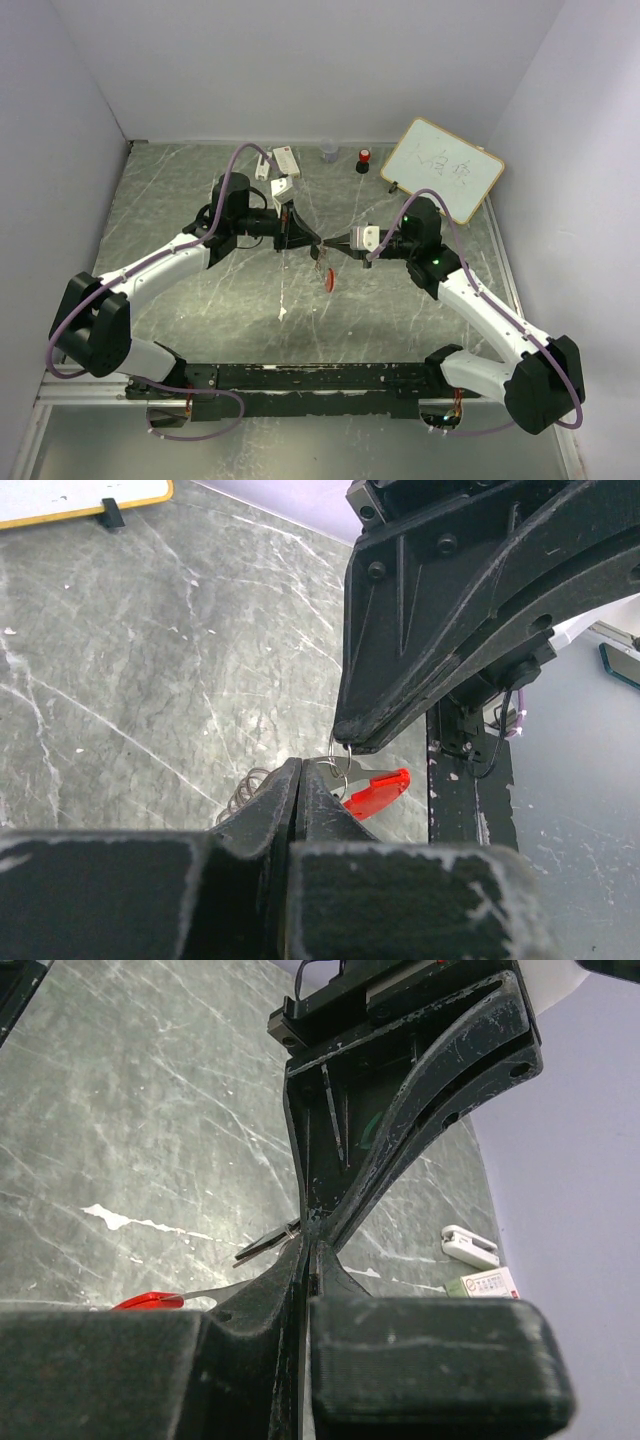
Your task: Put the keys on the keyring
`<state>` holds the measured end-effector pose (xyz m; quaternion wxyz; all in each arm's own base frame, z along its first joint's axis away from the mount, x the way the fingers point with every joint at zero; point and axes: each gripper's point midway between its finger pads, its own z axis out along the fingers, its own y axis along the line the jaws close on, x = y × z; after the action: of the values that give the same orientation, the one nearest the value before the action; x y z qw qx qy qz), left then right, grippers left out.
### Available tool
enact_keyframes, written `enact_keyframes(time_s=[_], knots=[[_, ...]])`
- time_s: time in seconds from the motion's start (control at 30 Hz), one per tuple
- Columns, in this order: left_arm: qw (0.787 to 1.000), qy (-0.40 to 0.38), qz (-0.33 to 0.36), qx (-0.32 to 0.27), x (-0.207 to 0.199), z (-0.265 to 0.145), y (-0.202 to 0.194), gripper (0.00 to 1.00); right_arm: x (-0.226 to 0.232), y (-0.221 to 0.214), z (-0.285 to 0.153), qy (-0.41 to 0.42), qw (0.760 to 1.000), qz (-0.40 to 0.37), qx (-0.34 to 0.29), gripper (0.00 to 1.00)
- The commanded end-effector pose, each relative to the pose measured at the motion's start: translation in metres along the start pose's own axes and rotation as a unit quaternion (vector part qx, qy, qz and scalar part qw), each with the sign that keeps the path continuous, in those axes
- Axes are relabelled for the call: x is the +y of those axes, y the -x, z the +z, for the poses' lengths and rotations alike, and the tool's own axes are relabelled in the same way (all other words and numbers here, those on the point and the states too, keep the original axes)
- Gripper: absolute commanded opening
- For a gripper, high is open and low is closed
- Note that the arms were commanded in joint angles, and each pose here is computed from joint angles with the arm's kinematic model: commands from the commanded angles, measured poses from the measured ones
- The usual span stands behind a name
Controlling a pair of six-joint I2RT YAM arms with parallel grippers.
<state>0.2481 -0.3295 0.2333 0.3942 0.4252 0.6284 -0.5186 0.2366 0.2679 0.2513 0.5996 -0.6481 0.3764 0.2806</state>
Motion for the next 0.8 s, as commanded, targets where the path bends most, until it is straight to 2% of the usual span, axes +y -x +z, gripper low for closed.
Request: enact_keyframes(time_s=[0.0, 0.77], knots=[[1.0, 0.007, 0.02, -0.008, 0.0021, 0.0029, 0.0105, 0.07, -0.0051, 0.0109, -0.0027, -0.009, 1.0, -0.02, -0.014, 0.0], [0.999, 0.039, 0.034, 0.003, 0.0067, 0.0041, 0.0068, 0.07, -0.0087, 0.0116, -0.003, -0.019, 1.0, -0.018, -0.014, 0.0]])
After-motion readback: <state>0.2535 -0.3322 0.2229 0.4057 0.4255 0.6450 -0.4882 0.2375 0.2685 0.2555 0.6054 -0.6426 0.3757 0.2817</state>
